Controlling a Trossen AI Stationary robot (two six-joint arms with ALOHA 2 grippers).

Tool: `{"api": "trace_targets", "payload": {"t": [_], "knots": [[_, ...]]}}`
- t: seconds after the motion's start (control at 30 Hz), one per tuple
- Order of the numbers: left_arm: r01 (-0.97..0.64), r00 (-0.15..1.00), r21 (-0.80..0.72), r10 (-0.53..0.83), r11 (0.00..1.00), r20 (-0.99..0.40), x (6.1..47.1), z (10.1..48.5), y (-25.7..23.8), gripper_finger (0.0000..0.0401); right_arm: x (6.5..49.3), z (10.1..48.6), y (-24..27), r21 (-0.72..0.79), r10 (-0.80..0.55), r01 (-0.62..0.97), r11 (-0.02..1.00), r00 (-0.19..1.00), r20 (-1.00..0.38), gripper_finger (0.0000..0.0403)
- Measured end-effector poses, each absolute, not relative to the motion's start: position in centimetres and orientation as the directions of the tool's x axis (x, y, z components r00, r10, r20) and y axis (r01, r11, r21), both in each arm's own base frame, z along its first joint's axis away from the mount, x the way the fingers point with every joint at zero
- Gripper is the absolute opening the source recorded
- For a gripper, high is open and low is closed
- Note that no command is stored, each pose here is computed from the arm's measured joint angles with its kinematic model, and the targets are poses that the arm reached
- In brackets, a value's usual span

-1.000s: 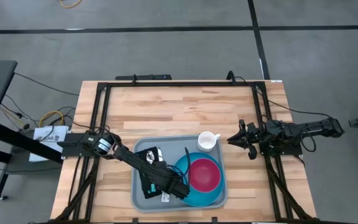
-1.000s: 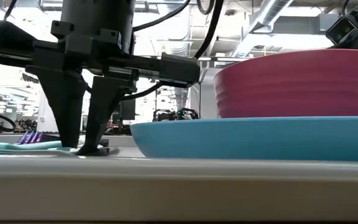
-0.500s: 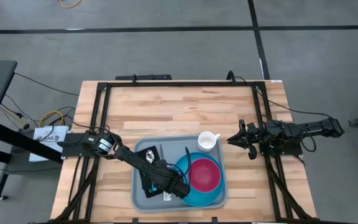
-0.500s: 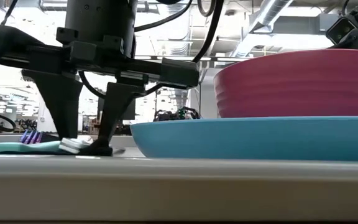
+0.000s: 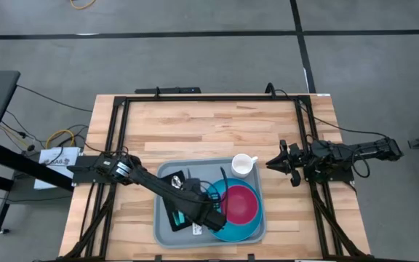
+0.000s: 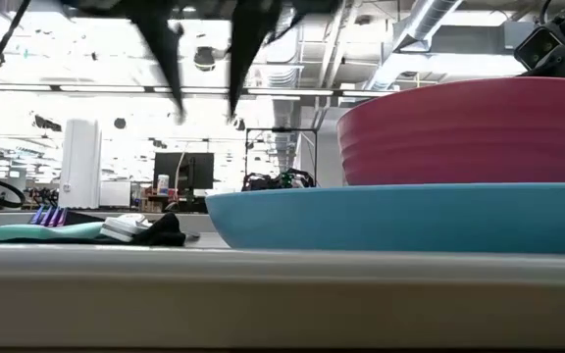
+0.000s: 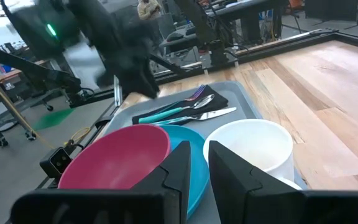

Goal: Set up tray
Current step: Return to home position

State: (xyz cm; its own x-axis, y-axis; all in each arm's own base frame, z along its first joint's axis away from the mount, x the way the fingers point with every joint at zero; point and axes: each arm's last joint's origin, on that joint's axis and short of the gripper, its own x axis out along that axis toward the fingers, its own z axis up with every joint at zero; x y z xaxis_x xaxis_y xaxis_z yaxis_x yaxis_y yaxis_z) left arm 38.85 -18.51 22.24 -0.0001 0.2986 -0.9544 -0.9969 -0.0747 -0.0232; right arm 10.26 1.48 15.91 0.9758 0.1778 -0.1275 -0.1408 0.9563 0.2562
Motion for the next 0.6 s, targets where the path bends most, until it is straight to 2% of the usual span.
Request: {"api": "trace_targets", "payload": {"t": [0.07,0.13,0.23,0.27,0.43,0.6], "knots": [[-0.996,0.082,-0.085,0.359,0.008,-0.93,39.2,24.3,-18.4,0.0143,10.3,15.9,1.5,0.256,0.178,-0.141,0.956,0.976,-0.127,0.0051],[-0.977,0.208,-0.166,0.44,0.132,-0.874,39.7,26.6,-18.2,0.0143,10.3,15.9,1.5,0.256,0.178,-0.141,0.956,0.976,-0.127,0.0051],[-0.922,0.372,-0.221,0.571,0.317,-0.732,40.1,29.8,-17.9,0.0143,10.3,15.9,1.5,0.256,0.178,-0.141,0.956,0.976,-0.127,0.0051],[-0.906,0.413,-0.239,0.598,0.351,-0.687,39.9,30.7,-17.5,0.0143,10.3,15.9,1.5,0.257,0.178,-0.141,0.956,0.976,-0.127,0.0051],[-0.892,0.451,-0.239,0.725,0.383,-0.521,36.8,34.4,-15.8,0.0144,10.3,15.9,1.5,0.256,0.178,-0.141,0.956,0.976,-0.127,0.0051],[-0.871,0.49,-0.217,0.75,0.44,-0.445,33.4,37.9,-14.1,0.0144,10.3,15.9,1.5,0.256,0.178,-0.142,0.956,0.976,-0.126,0.0051]]}}
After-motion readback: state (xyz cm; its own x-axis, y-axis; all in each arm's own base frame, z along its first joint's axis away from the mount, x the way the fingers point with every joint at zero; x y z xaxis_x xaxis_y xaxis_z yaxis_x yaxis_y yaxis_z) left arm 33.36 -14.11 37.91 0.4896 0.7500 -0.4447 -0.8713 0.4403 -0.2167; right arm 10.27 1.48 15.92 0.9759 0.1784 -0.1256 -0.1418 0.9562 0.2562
